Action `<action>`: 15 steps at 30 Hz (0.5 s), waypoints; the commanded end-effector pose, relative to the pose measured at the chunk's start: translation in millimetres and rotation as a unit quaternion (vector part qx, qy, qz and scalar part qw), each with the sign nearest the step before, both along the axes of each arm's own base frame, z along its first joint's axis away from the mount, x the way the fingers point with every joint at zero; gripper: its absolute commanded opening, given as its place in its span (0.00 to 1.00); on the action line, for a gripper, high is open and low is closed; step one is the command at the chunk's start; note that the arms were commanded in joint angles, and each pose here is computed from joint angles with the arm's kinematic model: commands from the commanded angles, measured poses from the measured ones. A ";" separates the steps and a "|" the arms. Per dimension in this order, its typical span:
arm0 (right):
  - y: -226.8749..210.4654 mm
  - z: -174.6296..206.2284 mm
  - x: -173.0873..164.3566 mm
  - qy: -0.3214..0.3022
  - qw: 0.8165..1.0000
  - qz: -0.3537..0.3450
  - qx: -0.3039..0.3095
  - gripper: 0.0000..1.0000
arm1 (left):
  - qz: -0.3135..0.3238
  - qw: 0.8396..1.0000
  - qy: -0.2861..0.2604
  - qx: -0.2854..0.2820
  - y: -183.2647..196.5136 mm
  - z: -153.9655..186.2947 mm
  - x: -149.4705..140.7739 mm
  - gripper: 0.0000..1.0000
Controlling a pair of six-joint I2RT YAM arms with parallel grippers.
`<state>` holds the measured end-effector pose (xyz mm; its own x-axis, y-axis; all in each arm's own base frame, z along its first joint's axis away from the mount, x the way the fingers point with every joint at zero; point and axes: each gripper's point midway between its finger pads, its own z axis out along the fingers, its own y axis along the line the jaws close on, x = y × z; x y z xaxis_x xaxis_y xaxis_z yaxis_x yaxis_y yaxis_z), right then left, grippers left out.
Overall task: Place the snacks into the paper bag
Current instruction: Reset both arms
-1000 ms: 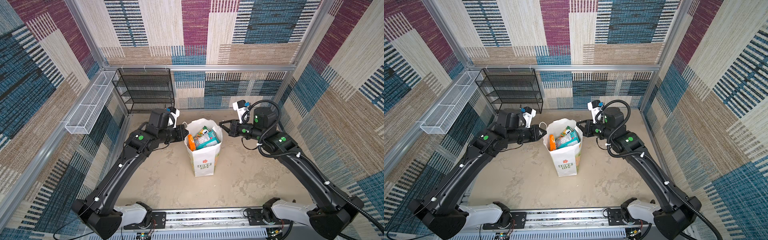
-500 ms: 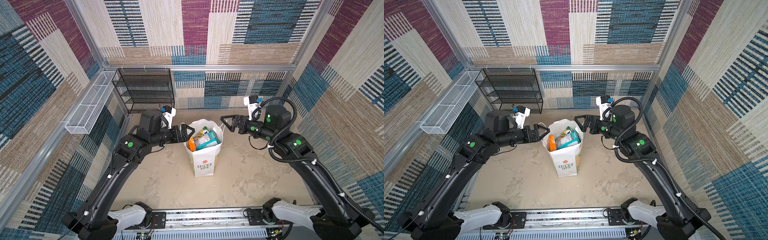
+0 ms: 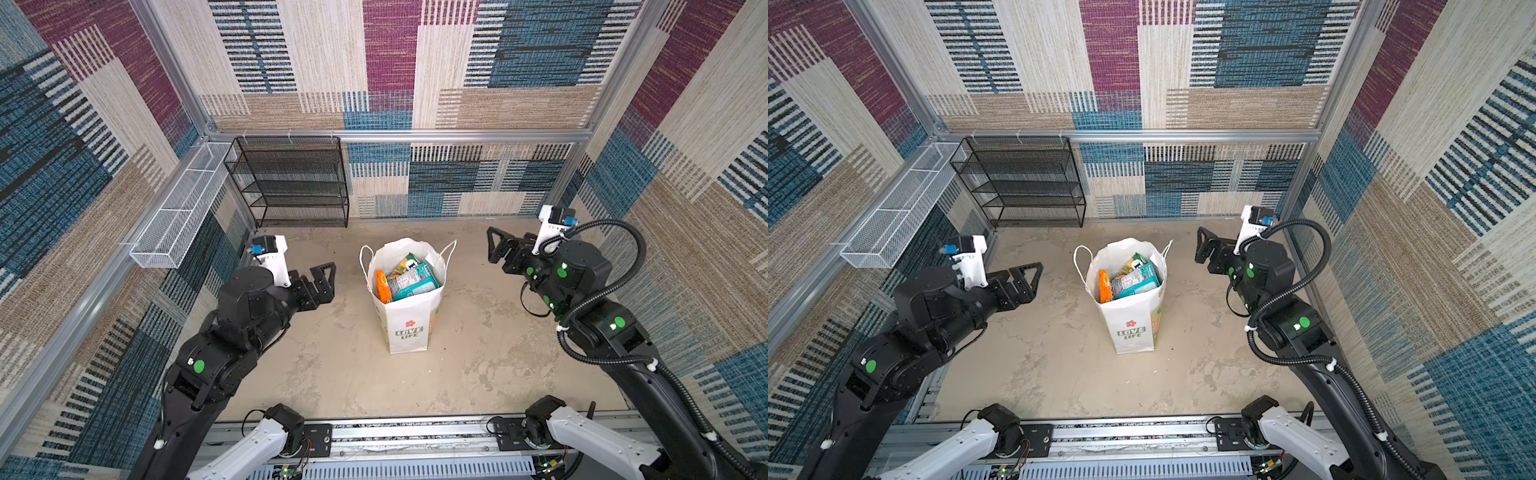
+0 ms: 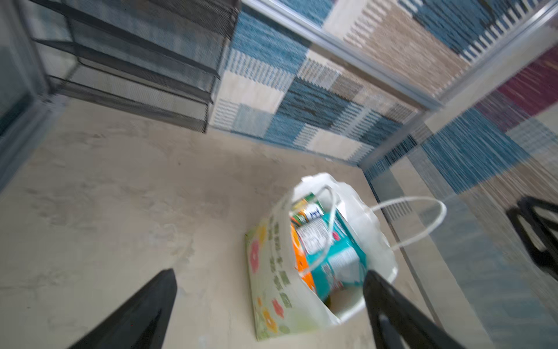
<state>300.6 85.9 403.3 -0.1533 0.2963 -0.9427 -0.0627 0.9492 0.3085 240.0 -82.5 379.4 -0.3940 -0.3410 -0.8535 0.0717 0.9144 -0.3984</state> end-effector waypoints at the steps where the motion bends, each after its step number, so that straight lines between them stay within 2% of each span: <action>1: -42.8 17.3 -0.4 -0.089 0.988 -0.123 -0.008 1.00 | 0.147 0.988 -0.048 0.022 51.3 -4.7 6.6 1.00; 6: -45.6 -28.9 10.8 -0.094 0.986 -0.129 -0.045 1.00 | 0.243 0.968 -0.037 0.039 80.6 -56.6 7.5 1.00; 11: -64.2 -77.2 29.8 -0.088 0.986 -0.124 -0.062 1.00 | 0.353 0.932 -0.043 0.071 108.7 -102.7 11.9 1.00; 13: -75.3 -96.6 35.3 -0.078 0.986 -0.131 -0.060 1.00 | 0.372 0.922 -0.062 0.085 113.0 -116.0 16.9 0.99; 15: -83.7 -116.2 41.0 -0.064 0.987 -0.134 -0.059 1.00 | 0.367 0.920 -0.083 0.111 112.5 -124.7 25.6 0.99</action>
